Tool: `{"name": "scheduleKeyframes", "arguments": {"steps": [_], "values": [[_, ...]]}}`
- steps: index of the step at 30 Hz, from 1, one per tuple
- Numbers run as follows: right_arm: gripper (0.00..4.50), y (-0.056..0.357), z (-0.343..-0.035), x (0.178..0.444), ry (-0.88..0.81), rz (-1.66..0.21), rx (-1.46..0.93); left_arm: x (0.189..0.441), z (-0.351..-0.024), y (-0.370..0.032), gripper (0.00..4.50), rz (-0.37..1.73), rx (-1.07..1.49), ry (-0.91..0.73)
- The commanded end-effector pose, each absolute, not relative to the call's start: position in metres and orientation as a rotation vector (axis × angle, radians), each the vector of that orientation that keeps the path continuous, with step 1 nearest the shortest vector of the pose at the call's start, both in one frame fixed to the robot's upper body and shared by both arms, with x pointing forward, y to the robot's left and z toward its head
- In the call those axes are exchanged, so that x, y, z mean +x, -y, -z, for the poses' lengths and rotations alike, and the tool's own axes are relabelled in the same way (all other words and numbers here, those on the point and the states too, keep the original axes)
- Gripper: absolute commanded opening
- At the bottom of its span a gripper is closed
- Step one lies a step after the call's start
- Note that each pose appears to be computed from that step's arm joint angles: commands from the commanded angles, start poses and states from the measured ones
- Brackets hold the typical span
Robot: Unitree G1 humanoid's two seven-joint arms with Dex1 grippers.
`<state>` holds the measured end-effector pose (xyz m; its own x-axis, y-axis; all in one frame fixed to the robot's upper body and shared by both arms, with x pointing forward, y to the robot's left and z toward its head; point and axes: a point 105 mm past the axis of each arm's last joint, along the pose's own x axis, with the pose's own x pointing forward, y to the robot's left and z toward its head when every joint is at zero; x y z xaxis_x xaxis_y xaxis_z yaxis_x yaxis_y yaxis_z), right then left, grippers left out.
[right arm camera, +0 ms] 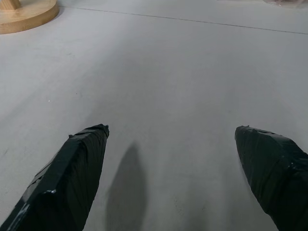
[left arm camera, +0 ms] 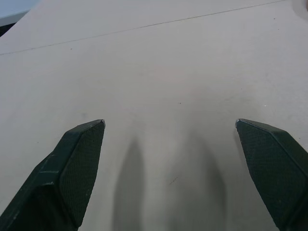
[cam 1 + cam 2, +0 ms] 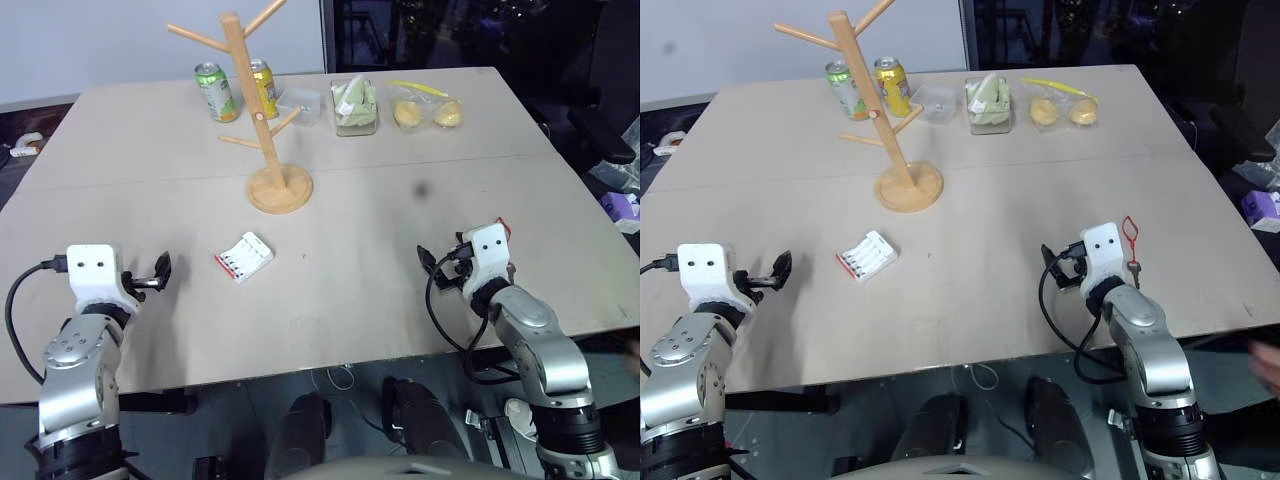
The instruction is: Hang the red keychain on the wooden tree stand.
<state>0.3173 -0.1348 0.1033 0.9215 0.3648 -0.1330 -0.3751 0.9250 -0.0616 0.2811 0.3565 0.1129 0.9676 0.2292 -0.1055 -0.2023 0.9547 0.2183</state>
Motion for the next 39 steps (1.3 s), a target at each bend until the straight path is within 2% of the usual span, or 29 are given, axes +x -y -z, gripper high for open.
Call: {"name": "scheduleKeyframes", "arguments": {"steps": [1,4,5,7,14,17,22,29,35,39], "values": [[4.49,0.127,-0.131,0.32,-0.023,-0.453,-0.116,0.28,-0.136,-0.347,4.5,-0.069,0.211,-0.098],[4.49,0.115,-0.152,0.325,0.015,-0.622,-0.169,0.273,-0.155,-0.318,4.5,0.266,0.193,-0.136],[4.49,0.107,-0.158,0.323,0.021,-0.729,-0.171,0.271,-0.157,-0.313,4.5,0.359,0.207,-0.173],[4.49,0.096,-0.169,0.317,0.027,-0.895,-0.176,0.269,-0.162,-0.307,4.5,0.481,0.223,-0.231],[4.49,0.071,-0.188,0.286,-0.014,-1.279,-0.158,0.271,-0.151,-0.293,4.5,0.693,0.269,-0.346],[4.49,0.062,-0.196,0.272,-0.027,-1.383,-0.149,0.28,-0.14,-0.291,4.5,0.713,0.269,-0.353],[4.49,0.054,-0.203,0.263,-0.019,-1.425,-0.149,0.293,-0.121,-0.289,4.5,0.73,0.272,-0.368],[4.49,0.053,-0.206,0.263,-0.004,-1.391,-0.163,0.305,-0.099,-0.278,4.5,0.731,0.261,-0.357],[4.49,0.053,-0.206,0.261,-0.005,-1.378,-0.164,0.312,-0.096,-0.278,4.5,0.726,0.244,-0.344],[4.5,0.053,-0.207,0.26,0.001,-1.372,-0.162,0.311,-0.097,-0.275,3.25,0.746,0.226,-0.341]]}}
